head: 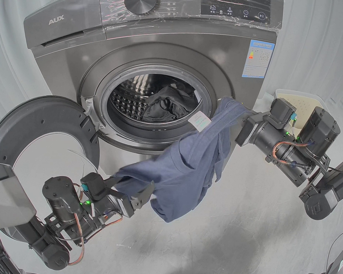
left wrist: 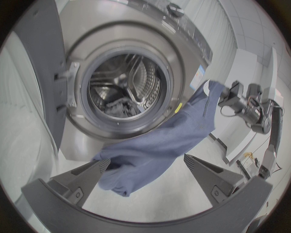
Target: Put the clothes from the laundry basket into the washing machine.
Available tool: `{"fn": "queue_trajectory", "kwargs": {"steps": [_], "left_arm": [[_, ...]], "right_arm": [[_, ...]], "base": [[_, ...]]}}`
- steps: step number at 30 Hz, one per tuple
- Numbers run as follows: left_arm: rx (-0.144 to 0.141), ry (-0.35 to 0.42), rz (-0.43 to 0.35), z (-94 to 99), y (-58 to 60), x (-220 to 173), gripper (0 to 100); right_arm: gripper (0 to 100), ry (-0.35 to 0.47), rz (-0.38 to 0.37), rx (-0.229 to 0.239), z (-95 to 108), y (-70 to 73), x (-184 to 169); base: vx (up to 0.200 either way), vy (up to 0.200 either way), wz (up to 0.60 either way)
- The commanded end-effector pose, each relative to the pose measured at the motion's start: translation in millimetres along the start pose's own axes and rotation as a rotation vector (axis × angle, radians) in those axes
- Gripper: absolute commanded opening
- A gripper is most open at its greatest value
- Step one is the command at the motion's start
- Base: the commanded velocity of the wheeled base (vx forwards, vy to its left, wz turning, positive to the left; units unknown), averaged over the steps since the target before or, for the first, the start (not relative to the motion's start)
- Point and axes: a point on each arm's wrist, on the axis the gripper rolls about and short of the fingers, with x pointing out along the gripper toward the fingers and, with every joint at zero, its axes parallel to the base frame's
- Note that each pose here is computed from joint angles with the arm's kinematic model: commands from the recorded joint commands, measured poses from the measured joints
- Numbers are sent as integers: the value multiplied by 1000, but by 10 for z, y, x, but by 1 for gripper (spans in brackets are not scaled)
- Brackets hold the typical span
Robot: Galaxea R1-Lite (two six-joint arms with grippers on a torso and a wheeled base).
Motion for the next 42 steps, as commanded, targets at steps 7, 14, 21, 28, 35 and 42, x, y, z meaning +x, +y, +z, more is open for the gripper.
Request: {"fn": "queue_trajectory", "kwargs": {"steps": [7,14,21,28,35,42], "left_arm": [[-4,148,-38,-424,5,243,100],[1,144,-99,-408,-83,248,100],[19,111,-211,-392,-392,359,100],[22,47,-272,-378,-594,621,100],[33,21,-284,-489,-668,892,100],[72,-46,-245,-474,-666,1123,100]], "right_arm": [[0,57,21,15,-219,100,41],[0,30,-8,15,-180,99,80],[0,30,-16,15,-219,94,123],[0,-18,-54,40,-287,80,281],[0,-104,-76,76,-368,160,504],[0,-102,-87,102,-441,179,550]], "base": [[0,0,0],[0,0,0],[0,0,0],[0,0,0],[0,0,0],[0,0,0]]}}
